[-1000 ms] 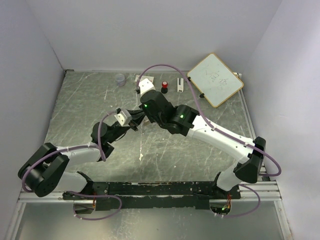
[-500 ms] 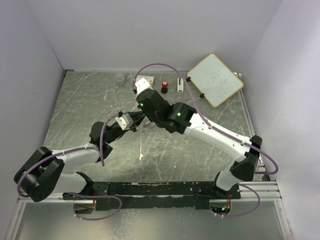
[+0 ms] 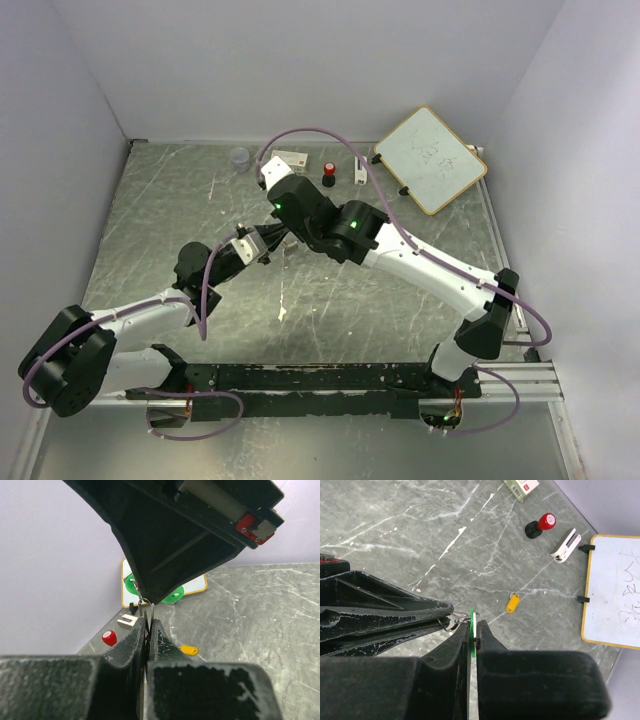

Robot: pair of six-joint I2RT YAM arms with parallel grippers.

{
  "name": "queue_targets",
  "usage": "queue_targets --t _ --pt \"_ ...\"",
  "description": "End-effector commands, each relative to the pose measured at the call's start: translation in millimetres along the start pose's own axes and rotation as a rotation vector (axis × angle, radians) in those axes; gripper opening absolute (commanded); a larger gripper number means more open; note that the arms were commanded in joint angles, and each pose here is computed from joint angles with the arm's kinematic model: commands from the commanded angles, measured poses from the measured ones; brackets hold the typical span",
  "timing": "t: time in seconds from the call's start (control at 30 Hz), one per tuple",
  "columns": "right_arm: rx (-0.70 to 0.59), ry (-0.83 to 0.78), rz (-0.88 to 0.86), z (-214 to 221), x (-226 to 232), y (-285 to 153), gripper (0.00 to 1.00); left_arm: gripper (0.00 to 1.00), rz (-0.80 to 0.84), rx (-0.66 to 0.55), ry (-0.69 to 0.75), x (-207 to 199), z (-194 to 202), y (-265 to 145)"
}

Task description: Remove the keys from the keyring

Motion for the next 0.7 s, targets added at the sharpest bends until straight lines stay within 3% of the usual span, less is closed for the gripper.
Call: queue_targets --t 0.0,0.67 --pt "-0.045 -0.017 0.052 -14.7 -17.5 -5.3 0.0 0.07 0.085 0.0 0.031 -4.5 -6.2 2.6" --pt "-0.124 -0.029 -0.119 -9.8 -38.6 7.6 0.0 0.07 0.196 -0.094 0.075 -9.9 -31.9 7.7"
Point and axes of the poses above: each gripper's point midway between its finger pads, its own y axis out along the fingers, its own x axis along the line the jaws close on, z = x × y, the point moved 10 cm from there along -y, back along the fingers, and after that the axes turned 11 degrees about -y, right-handed, at the moved point
